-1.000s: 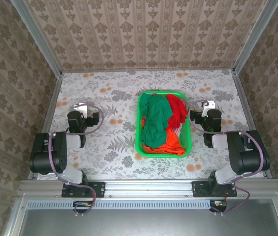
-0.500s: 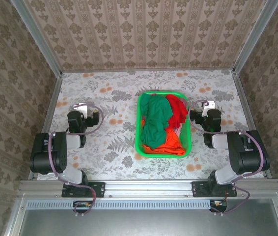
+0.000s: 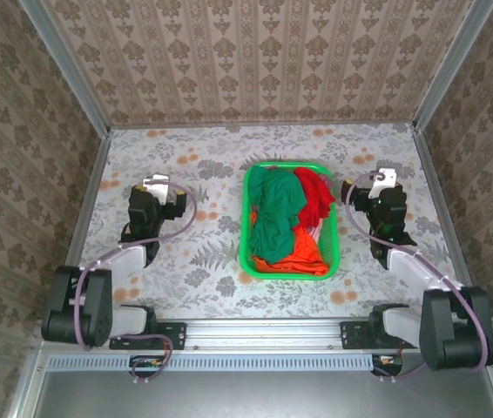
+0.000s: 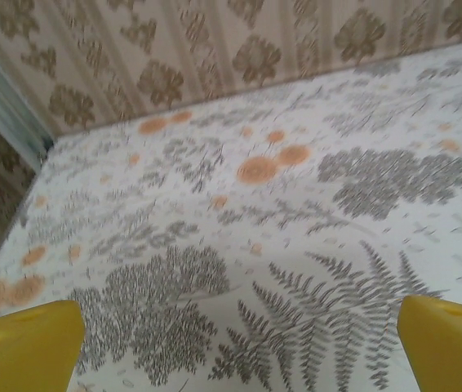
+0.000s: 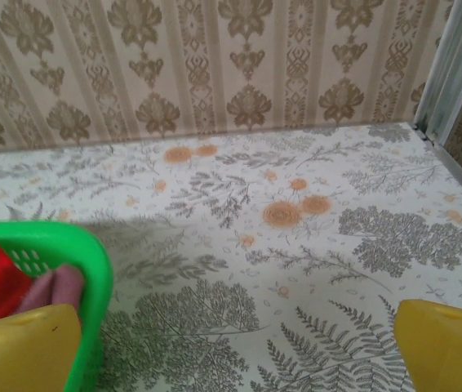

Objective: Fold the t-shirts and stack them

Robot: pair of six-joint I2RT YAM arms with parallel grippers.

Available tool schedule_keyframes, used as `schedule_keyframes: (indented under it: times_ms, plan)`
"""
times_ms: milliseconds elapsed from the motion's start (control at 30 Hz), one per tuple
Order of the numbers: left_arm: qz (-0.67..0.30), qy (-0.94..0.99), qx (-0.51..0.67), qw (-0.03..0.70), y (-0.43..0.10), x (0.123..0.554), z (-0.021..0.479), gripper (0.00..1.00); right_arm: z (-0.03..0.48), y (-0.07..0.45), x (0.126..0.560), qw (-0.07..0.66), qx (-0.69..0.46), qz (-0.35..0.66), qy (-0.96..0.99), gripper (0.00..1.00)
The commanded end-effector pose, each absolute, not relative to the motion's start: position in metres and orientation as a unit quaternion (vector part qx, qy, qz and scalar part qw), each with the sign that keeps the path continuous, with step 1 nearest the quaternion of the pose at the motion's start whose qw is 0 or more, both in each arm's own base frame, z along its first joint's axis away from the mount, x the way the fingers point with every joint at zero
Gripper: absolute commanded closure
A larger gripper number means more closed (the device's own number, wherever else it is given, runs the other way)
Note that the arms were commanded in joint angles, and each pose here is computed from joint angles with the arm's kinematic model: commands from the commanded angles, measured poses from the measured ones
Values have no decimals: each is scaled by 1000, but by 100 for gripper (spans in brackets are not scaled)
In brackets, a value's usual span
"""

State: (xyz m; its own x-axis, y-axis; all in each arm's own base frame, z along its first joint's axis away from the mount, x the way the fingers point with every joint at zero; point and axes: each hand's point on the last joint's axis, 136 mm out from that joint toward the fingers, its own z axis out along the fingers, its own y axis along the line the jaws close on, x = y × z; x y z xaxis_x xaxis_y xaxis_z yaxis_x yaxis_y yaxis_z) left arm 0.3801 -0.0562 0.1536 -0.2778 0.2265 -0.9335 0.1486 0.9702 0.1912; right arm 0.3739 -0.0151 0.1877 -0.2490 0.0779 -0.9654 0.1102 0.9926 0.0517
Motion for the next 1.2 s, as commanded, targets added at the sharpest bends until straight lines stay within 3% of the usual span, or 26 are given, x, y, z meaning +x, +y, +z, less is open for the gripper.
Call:
schedule_keyframes:
  times_ms: [0, 267, 567, 867, 1067, 1167]
  plan:
    - [21, 805, 156, 572, -73, 370, 176, 0, 197, -13, 363, 568, 91, 5, 818, 0]
    - [-78, 808, 209, 546, -135, 323, 234, 0, 216, 37, 346, 479, 134, 118, 860, 0]
    - [-159, 792, 384, 447, -161, 238, 240, 0, 227, 149, 337, 430, 49, 158, 887, 0]
    - [-185, 726, 437, 497, -169, 209, 236, 0, 212, 276, 334, 381, -56, 153, 910, 1]
    - [-189, 720, 438, 505, -168, 204, 231, 0, 172, 310, 342, 343, -67, 132, 927, 17]
    - [-184, 719, 436, 509, -166, 202, 225, 0, 154, 317, 347, 323, -63, 125, 936, 31]
